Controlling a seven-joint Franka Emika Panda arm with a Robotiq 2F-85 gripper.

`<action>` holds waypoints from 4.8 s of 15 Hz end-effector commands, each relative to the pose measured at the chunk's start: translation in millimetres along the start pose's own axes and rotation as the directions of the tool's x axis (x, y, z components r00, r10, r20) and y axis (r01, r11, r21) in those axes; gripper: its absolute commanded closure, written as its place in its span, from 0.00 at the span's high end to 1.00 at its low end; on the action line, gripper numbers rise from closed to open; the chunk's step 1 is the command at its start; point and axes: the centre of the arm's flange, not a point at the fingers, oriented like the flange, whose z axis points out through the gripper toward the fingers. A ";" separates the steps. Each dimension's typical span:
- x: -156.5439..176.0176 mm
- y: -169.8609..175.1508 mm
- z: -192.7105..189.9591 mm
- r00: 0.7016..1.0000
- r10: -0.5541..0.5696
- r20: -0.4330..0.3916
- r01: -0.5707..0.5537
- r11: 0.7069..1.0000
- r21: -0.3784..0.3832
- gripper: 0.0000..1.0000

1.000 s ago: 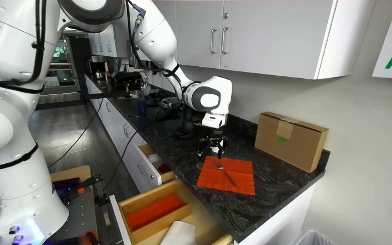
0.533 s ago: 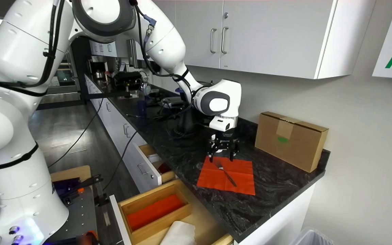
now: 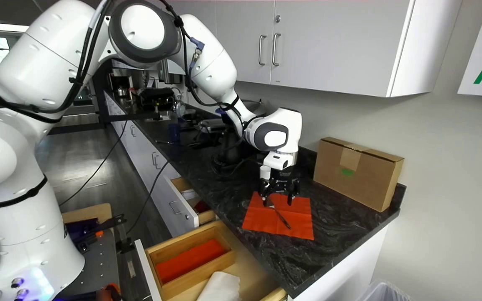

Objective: Pick up the fork and put it in the box that is inside the drawer

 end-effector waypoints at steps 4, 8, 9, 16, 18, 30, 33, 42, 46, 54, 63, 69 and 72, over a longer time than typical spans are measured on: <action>3.1 6.4 2.2 1.000 0.015 -0.010 -0.015 1.000 0.000 1.00; 16.7 8.3 15.9 0.996 0.046 -0.076 -0.046 0.999 -0.001 1.00; 17.1 7.3 16.6 0.995 0.046 -0.087 -0.045 0.999 0.007 1.00; 16.1 6.1 24.1 0.997 -0.001 -0.081 0.002 1.000 0.021 1.00; 13.3 3.5 26.1 0.997 -0.025 -0.078 0.030 0.998 0.057 1.00; -4.0 -12.0 52.1 0.987 -0.140 -0.076 0.147 0.984 0.097 1.00; -3.9 -13.2 55.0 0.986 -0.147 -0.074 0.154 0.984 0.089 1.00; -5.6 -13.0 43.3 0.988 -0.136 -0.074 0.143 0.984 0.102 1.00; -5.4 -13.9 46.9 0.989 -0.134 -0.069 0.139 0.987 0.084 0.75; -6.5 -19.8 42.8 0.990 -0.125 -0.060 0.129 0.989 0.066 0.78; -4.0 -17.5 46.6 0.991 -0.116 -0.068 0.118 0.993 0.021 1.00; -2.3 -16.3 34.7 0.992 -0.092 -0.087 0.095 0.995 0.027 1.00; -0.5 -18.3 29.0 0.992 -0.082 -0.093 0.087 0.995 0.041 1.00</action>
